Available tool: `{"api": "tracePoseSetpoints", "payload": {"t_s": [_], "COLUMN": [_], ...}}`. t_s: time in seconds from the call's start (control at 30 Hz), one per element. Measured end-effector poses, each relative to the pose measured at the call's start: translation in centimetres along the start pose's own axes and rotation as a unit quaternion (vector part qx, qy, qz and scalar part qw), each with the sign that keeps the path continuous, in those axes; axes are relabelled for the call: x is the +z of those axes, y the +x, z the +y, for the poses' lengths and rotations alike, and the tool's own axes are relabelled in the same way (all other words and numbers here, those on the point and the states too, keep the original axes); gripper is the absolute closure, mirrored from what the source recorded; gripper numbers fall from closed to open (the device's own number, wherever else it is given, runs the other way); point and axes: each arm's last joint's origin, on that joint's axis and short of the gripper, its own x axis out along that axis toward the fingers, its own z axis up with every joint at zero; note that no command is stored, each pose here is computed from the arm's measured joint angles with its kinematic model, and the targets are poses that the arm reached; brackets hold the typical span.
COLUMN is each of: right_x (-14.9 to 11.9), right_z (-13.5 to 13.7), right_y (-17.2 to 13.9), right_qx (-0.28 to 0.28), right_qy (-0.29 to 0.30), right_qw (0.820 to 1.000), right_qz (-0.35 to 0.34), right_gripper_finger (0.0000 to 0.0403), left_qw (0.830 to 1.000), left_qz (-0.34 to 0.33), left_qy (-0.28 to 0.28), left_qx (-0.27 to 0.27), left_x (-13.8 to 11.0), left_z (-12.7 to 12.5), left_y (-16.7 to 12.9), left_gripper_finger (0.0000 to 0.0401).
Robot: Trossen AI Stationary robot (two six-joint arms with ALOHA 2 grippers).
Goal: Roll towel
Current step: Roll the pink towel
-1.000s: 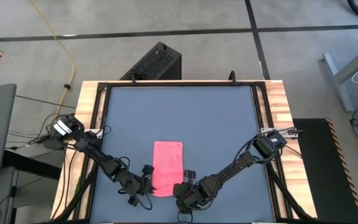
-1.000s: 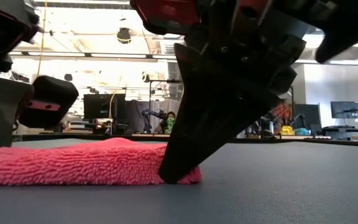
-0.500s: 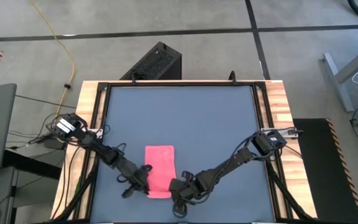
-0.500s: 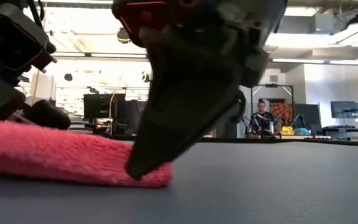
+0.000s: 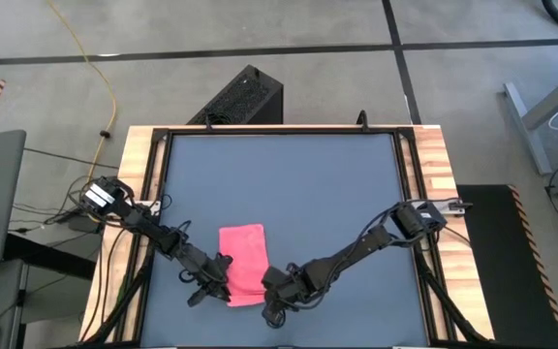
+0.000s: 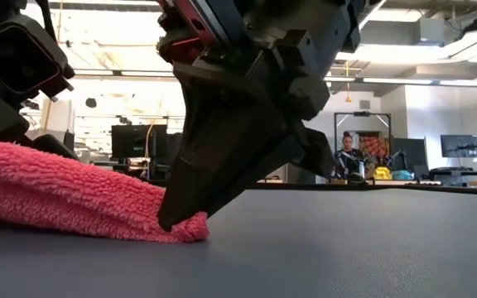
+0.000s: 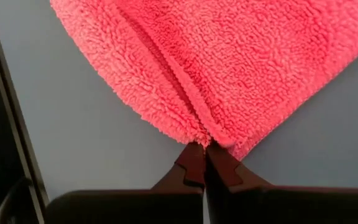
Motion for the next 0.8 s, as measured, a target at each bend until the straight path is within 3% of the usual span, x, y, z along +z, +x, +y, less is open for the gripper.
{"api": "tracePoseSetpoints", "payload": {"t_s": [0.13,0.37,0.63,0.8], "right_x": [-0.1,1.1,4.3,4.8], "right_z": [-0.4,-0.3,-1.5,-2.2], "right_y": [0.5,0.5,0.6,0.7], "right_qx": [0.023,0.067,0.138,0.152], "right_qy": [0.002,-0.071,-0.034,-0.001], "right_qw": [1.000,0.995,0.989,0.985], "right_qz": [-0.007,0.013,0.041,0.081], "right_gripper_finger": [0.0389,0.0386,0.0385,0.0384], "left_qw": [1.000,0.999,0.996,0.992], "left_qz": [0.006,0.025,0.049,0.073], "left_qy": [-0.020,-0.015,-0.037,-0.049], "left_qx": [-0.002,-0.045,-0.065,-0.087], "left_x": [-0.1,-0.5,-0.8,-1.5], "left_z": [-0.1,-0.9,-1.3,-2.2], "left_y": [0.0,0.1,0.1,0.2], "left_gripper_finger": [0.0401,0.0401,0.0397,0.0358]}}
